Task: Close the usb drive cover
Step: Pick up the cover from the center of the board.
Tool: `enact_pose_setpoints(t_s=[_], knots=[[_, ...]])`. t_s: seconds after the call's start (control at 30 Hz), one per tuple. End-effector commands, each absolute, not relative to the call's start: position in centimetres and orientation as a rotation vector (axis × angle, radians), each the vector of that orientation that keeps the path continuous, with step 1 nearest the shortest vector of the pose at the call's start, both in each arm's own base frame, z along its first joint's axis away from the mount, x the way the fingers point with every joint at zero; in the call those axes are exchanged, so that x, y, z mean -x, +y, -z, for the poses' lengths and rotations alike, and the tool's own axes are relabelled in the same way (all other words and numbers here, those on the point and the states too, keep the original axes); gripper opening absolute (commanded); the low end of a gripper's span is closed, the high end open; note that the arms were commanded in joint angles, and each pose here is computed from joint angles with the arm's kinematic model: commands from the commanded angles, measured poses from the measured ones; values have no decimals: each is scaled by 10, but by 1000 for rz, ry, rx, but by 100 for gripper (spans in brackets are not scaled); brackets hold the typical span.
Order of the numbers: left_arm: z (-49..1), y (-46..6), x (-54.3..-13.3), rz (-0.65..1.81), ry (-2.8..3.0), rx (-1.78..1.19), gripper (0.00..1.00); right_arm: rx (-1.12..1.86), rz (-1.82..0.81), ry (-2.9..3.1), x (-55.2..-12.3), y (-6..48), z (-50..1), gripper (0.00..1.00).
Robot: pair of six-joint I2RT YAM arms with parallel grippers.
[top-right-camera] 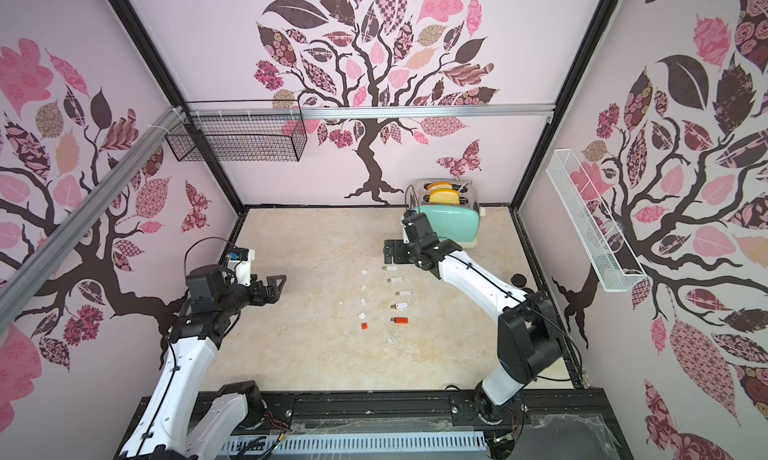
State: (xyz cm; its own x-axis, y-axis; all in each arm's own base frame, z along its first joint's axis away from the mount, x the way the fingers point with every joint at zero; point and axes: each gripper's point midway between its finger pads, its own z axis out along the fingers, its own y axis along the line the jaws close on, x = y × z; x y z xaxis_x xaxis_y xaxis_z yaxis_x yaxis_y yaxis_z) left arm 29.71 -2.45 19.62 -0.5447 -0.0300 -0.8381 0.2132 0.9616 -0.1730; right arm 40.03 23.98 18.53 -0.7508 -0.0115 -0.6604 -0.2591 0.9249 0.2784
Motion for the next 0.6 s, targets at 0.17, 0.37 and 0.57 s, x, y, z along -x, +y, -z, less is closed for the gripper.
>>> enact_pose_setpoints(t_s=[0.17, 0.37, 0.57], knots=[[-196, -36, -295, 340, 2094, -228, 98, 427, -490, 2468, -410, 304, -170, 99], [-197, -43, -294, 359, 2088, -248, 98, 491, -459, 2535, -423, 320, -150, 98], [-200, -51, -296, 403, 2074, -261, 98, 535, -422, 2585, -431, 326, -134, 96]])
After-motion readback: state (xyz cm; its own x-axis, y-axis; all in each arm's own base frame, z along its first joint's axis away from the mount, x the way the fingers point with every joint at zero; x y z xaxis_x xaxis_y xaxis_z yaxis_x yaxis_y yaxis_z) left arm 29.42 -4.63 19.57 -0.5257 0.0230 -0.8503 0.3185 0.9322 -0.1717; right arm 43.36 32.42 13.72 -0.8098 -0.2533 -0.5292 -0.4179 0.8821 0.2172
